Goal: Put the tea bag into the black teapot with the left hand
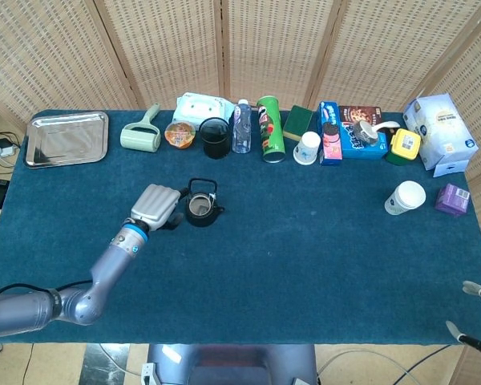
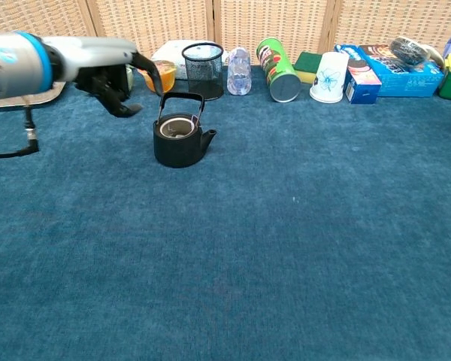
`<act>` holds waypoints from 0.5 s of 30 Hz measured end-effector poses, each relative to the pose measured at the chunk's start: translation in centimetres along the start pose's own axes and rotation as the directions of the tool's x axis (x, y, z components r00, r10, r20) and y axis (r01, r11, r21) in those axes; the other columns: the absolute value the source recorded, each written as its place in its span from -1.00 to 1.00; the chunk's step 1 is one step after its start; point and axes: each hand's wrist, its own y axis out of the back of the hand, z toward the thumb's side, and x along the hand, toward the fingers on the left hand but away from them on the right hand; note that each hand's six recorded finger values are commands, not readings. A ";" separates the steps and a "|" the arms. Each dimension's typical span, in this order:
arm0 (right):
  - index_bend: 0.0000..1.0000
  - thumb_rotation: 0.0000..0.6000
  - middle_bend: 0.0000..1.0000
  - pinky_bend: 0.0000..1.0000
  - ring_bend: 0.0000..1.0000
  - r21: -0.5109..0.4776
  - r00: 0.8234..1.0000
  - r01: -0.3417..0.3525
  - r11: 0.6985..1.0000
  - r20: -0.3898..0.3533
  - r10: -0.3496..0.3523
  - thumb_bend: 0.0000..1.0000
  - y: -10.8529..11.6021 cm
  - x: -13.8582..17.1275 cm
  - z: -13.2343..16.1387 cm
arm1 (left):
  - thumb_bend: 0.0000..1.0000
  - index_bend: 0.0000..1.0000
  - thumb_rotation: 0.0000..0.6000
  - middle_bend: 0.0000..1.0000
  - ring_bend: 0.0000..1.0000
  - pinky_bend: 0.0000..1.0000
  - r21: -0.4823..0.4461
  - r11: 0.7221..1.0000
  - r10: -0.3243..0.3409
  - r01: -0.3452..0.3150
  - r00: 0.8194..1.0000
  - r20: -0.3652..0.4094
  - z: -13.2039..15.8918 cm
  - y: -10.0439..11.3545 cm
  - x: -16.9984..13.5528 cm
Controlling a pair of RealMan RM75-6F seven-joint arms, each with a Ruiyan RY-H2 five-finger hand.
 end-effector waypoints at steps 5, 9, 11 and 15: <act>-0.53 1.00 -0.39 -0.53 -0.50 0.017 1.000 0.003 1.000 -0.017 -0.002 -0.53 0.4 -0.4 0.5 | -0.03 -0.46 1.00 0.48 0.34 0.43 -0.037 0.997 0.065 -0.065 0.998 -0.022 -2.1 0.9 -2.6; -0.53 1.00 -0.39 -0.53 -0.50 0.035 0.999 0.005 0.999 -0.038 -0.003 -0.52 0.7 -0.9 1.2 | -0.09 -0.46 1.00 0.27 0.16 0.27 -0.064 0.992 0.102 -0.105 0.994 -0.045 -3.5 1.2 -4.5; -0.53 1.00 -0.39 -0.54 -0.50 0.042 0.999 0.005 0.999 -0.047 -0.003 -0.52 0.8 -1.1 1.5 | -0.12 -0.46 1.00 0.21 0.12 0.21 -0.078 0.988 0.131 -0.135 0.990 -0.056 -4.2 1.4 -5.6; -0.53 1.00 -0.39 -0.56 -0.50 0.061 0.998 0.009 0.998 -0.069 -0.005 -0.52 1.1 -1.7 2.2 | -0.16 -0.46 1.00 0.14 -0.02 0.16 -0.105 0.972 0.203 -0.211 0.976 -0.083 -5.7 1.7 -8.1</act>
